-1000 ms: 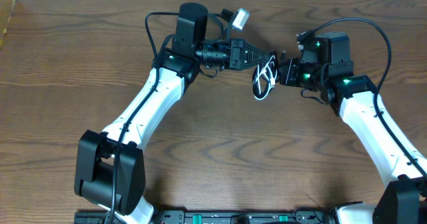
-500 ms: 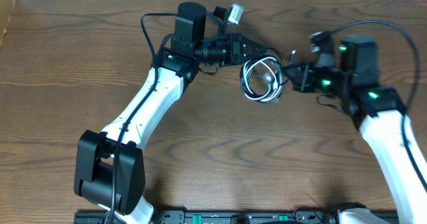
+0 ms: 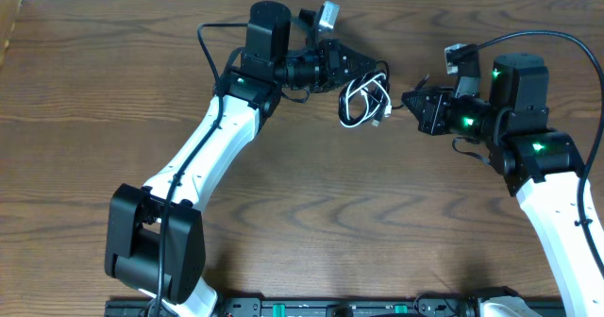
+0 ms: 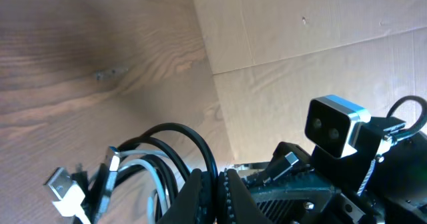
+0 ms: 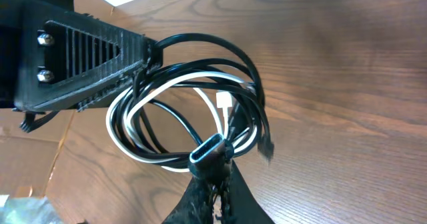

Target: Untangle cables

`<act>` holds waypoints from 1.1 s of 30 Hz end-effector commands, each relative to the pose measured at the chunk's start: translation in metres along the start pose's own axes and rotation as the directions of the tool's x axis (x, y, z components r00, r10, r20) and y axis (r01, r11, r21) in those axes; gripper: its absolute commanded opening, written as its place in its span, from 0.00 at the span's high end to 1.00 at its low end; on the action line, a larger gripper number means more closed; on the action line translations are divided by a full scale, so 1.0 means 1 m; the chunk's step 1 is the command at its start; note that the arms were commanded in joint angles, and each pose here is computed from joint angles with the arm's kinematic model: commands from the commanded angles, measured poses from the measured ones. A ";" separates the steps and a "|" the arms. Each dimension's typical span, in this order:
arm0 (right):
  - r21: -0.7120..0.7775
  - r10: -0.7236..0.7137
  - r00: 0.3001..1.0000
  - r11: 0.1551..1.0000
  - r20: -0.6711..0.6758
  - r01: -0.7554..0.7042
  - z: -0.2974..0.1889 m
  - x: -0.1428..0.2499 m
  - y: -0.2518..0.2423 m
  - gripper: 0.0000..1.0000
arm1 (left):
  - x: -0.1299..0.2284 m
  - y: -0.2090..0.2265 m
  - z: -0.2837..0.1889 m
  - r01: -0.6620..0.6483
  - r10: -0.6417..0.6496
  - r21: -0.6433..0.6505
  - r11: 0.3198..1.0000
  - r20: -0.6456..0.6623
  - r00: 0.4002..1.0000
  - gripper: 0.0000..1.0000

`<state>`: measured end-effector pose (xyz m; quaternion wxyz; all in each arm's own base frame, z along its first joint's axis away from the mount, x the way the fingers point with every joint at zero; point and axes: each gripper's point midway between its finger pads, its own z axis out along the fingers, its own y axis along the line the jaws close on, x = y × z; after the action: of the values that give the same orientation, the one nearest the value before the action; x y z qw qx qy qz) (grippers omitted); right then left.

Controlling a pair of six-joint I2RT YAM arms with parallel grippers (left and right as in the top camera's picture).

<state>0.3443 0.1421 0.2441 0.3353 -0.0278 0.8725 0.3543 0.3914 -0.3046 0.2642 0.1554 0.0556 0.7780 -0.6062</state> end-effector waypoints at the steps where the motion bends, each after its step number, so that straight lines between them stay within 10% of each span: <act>1: 0.040 0.009 1.000 0.999 0.017 -0.009 0.001 -0.005 -0.005 0.99 | -0.008 -0.015 -0.004 0.022 -0.023 0.019 1.000 0.019 1.000 0.92; 7: 0.195 0.040 0.996 0.979 0.078 -0.055 -0.002 -0.014 -0.032 0.98 | 0.000 -0.017 -0.004 0.036 -0.035 0.038 0.999 -0.022 0.999 0.93; 11: 0.254 0.044 0.993 0.964 0.110 -0.071 -0.005 -0.018 -0.043 0.40 | 0.001 -0.018 -0.004 0.035 -0.034 0.041 0.999 -0.026 0.999 0.93; 13: 0.257 0.049 0.994 0.964 0.103 -0.074 -0.005 -0.016 -0.043 0.29 | 0.001 -0.018 -0.004 0.035 -0.034 0.041 0.999 -0.025 0.999 0.92; 33: 0.122 0.188 0.975 0.977 -0.122 -0.173 0.062 0.032 -0.019 0.51 | -0.014 -0.007 -0.004 0.134 -0.133 -0.012 0.991 0.063 0.989 0.93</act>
<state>0.3587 0.1582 0.1809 0.2625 0.0364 0.9146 0.3055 0.3991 -0.3020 0.2602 0.1263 -0.0179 0.7864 -0.6044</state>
